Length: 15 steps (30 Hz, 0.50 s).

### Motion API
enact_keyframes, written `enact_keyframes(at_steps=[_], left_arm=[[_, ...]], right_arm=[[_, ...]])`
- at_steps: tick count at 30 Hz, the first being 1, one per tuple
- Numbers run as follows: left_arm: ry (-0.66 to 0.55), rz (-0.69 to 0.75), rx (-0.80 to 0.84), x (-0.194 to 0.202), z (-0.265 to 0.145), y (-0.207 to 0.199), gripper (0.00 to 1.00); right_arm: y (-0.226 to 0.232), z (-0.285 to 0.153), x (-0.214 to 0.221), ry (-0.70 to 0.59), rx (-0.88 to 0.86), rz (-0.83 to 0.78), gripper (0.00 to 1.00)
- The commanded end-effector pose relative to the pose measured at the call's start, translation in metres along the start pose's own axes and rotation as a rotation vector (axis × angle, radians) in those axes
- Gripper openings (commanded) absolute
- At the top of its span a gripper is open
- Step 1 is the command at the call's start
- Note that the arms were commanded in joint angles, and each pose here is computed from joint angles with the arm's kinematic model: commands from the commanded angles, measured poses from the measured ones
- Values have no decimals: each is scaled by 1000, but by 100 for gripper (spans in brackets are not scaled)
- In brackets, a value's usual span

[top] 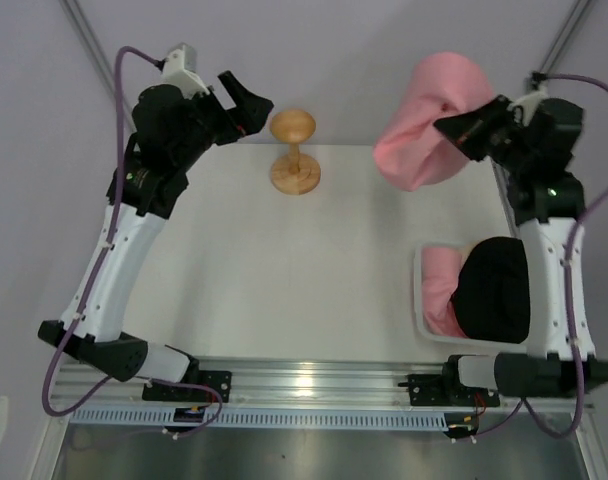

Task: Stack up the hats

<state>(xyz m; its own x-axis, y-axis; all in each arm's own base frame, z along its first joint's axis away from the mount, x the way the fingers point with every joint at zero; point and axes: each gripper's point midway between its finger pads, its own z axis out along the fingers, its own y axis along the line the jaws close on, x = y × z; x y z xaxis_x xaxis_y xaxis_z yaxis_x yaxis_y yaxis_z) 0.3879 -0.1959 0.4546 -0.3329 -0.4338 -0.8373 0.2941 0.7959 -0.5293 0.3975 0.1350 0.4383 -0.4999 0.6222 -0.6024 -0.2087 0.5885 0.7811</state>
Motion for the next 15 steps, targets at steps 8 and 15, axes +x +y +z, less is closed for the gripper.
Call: enact_keyframes(at_steps=[8, 15], left_arm=[[-37, 134, -155, -16, 42, 52, 100], [-1, 138, -223, -11, 92, 73, 99]], right_arm=[[-98, -140, 42, -37, 542, 39, 0], [-174, -175, 106, 59, 827, 167, 0]])
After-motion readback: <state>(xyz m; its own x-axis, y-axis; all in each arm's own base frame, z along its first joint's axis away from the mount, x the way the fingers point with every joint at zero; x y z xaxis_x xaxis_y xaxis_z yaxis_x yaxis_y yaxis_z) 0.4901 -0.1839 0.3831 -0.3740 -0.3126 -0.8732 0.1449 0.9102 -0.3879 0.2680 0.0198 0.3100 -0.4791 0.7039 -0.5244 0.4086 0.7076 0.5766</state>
